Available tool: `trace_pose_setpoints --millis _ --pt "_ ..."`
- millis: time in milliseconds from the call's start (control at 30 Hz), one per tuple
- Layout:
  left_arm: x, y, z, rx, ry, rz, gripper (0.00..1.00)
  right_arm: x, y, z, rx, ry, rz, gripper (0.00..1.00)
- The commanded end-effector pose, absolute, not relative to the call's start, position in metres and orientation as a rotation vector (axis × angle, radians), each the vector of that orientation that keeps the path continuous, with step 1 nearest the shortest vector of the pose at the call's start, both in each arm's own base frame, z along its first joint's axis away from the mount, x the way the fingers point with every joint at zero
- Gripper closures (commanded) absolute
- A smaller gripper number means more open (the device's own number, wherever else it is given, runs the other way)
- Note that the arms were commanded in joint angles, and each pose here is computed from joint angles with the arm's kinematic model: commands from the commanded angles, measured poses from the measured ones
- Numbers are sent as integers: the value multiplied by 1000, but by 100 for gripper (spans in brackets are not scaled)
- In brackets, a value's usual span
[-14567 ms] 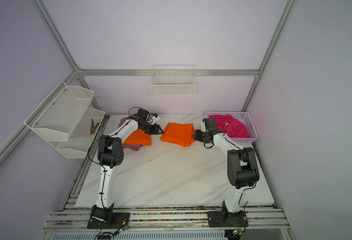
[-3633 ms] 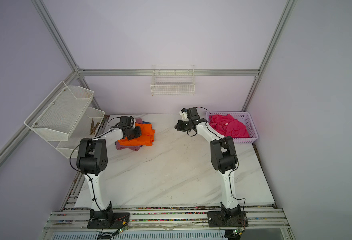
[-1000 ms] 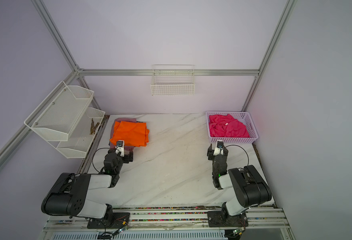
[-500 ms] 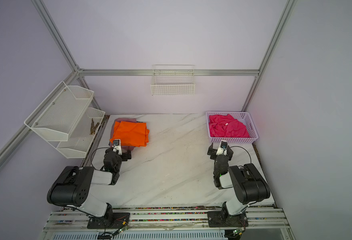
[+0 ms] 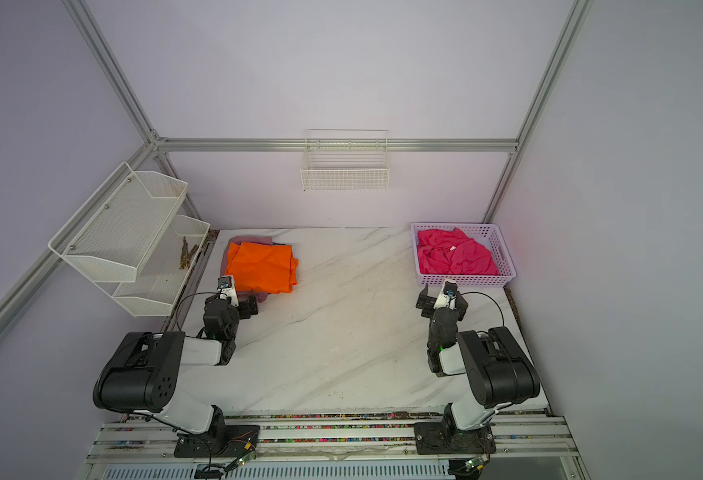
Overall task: Fold and stack t-shirts
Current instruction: Reset both arms
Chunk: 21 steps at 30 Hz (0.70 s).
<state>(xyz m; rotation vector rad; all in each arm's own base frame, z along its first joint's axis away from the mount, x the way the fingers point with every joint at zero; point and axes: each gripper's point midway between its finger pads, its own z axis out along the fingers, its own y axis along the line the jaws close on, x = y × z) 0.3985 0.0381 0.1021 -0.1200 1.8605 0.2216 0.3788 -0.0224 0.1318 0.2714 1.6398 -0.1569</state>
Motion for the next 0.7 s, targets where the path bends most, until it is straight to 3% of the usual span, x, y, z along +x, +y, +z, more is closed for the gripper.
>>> trace_pose_setpoints --millis 0,667 --pt "401 39 113 -138 1825 204 0 383 -24 136 280 1634 -157 1" --pt "401 38 112 -136 1826 202 0 385 -23 133 280 1648 -159 1"
